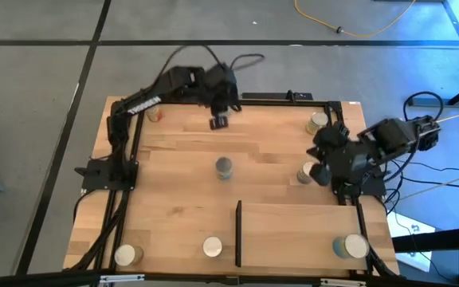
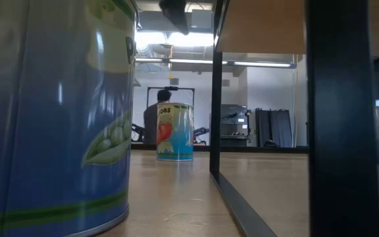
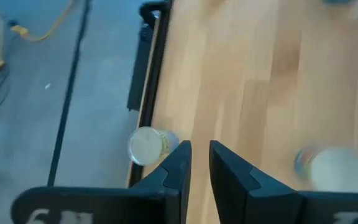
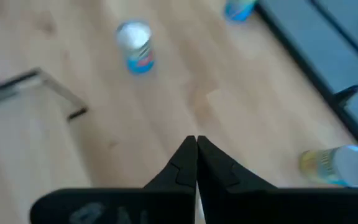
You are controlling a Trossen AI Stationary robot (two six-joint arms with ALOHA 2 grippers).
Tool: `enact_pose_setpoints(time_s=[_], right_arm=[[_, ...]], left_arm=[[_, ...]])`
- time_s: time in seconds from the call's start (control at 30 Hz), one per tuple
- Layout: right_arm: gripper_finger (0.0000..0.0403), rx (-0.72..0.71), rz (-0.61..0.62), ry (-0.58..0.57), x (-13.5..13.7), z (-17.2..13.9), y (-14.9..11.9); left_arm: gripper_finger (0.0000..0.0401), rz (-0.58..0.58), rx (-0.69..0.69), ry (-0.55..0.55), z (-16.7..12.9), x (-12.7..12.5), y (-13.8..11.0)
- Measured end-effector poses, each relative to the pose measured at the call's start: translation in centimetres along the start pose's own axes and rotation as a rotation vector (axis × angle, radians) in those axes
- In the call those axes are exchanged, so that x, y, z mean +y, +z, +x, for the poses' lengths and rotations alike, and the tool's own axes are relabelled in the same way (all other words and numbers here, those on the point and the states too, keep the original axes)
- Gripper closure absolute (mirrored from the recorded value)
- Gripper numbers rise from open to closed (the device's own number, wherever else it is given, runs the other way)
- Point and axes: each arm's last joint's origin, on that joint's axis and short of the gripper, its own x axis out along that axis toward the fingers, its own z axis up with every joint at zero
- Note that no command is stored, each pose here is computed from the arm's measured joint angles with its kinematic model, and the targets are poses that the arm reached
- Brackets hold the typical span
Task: Pick and place cans onto a shelf
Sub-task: Put the canned cherries can on the shelf aligned with the other canned cherries
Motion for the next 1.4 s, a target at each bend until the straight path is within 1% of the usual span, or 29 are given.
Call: enact_pose_setpoints(time_s=[0.07,0.13,0.23,0.3,0.37,0.47,0.57,0.63,0.73,0.9,1.1,1.4], right_arm=[[0.0398,-0.031,0.029,-0.025,-0.9,-0.3,0.5],[0.0398,-0.047,0.047,-0.041,-1.7,-0.4,0.9],[0.0398,-0.055,0.051,-0.068,-2.4,-0.4,1.4],[0.0398,-0.055,0.062,-0.091,-2.8,-0.2,1.7],[0.0398,-0.061,0.090,-0.122,-3.2,0.2,2.1],[0.0398,-0.074,0.134,-0.162,-3.9,0.5,2.6],[0.0398,-0.092,0.177,-0.176,-4.3,0.7,3.1],[0.0398,-0.100,0.197,-0.183,-4.5,0.8,3.3],[0.0398,-0.112,0.220,-0.194,-4.8,1.0,3.7],[0.0398,-0.111,0.239,-0.213,-5.1,1.3,3.9],[0.0398,-0.111,0.276,-0.227,-5.4,1.5,4.1],[0.0398,-0.110,0.283,-0.229,-5.5,1.5,4.1]], left_arm=[[0.0355,0.045,-0.001,-0.033,0.4,1.9,-0.7],[0.0356,0.075,0.003,-0.040,1.1,3.5,-1.2],[0.0357,0.087,0.037,-0.042,2.6,5.9,-2.5],[0.0357,0.104,0.025,-0.050,3.8,7.0,-3.0],[0.0357,0.140,0.040,-0.087,5.3,7.9,-4.0],[0.0357,0.208,0.039,-0.075,7.7,8.7,-5.0],[0.0357,0.279,0.080,-0.097,9.7,8.9,-6.4],[0.0357,0.347,0.092,-0.107,10.9,8.9,-7.2],[0.0357,0.432,0.119,-0.137,13.1,8.4,-8.6],[0.0357,0.534,0.117,-0.149,15.7,7.5,-10.1],[0.0357,0.593,0.116,-0.158,17.2,6.8,-11.2],[0.0357,0.602,0.070,-0.106,18.4,6.6,-11.5]])
